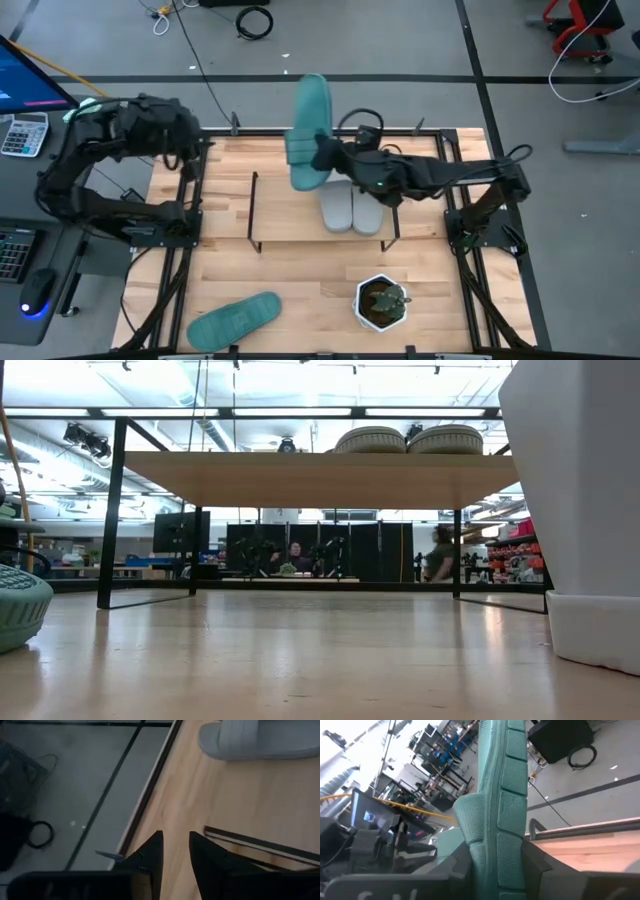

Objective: Pick and place slides into the shelf
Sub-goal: Put the top green slide on the shelf

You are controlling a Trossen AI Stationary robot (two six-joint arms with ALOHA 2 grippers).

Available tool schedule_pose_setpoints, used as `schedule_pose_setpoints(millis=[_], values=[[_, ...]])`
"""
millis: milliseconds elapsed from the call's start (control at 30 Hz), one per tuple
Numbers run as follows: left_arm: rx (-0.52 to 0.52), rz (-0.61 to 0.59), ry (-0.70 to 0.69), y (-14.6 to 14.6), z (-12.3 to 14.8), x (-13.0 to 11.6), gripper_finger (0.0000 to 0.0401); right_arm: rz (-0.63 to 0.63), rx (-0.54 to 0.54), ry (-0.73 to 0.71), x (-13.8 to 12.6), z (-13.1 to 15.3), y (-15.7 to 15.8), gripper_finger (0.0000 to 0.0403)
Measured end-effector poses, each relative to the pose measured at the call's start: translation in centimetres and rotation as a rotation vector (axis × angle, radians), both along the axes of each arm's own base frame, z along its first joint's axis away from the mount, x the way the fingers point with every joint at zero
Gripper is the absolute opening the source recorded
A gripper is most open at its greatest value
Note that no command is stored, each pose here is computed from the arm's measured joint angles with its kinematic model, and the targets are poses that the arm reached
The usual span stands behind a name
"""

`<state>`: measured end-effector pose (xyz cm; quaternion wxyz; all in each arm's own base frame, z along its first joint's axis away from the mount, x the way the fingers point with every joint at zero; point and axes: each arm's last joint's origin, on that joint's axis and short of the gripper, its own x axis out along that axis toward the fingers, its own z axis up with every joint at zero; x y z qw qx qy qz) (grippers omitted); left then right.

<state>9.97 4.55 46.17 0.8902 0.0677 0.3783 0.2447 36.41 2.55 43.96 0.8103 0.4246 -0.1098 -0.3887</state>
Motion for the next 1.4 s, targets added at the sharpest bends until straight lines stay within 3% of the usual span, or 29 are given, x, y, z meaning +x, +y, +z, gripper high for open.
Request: schedule_pose_setpoints(millis=[233,367,533,667,900,1400], values=[[-0.06,-0.03,-0.127,-1.9,-1.7,-4.2,0.0087,0.023,0.059,0.011,1.3,-1.5,-1.0,0.0097],[-0.107,-0.122,-0.194,-2.5,-4.1,-5.0,0.0079,0.071,0.083,0.0,1.2,-1.4,-1.2,0.0097],[-0.176,-0.091,-0.208,-2.2,-6.5,-4.1,0.0067,0.19,0.17,-0.01,2.0,-2.1,-0.9,0.0097],[-0.168,-0.093,-0.229,-1.8,-7.3,-3.0,0.0056,0.212,0.226,0.012,3.1,-3.6,-0.5,0.0097],[-0.138,-0.102,-0.298,-1.3,-7.3,-1.7,0.0043,0.196,0.312,0.048,4.0,-5.9,1.5,0.0097],[-0.135,-0.104,-0.299,-1.3,-7.5,-1.5,0.004,0.12,0.469,0.04,2.7,-7.8,6.2,0.0097]])
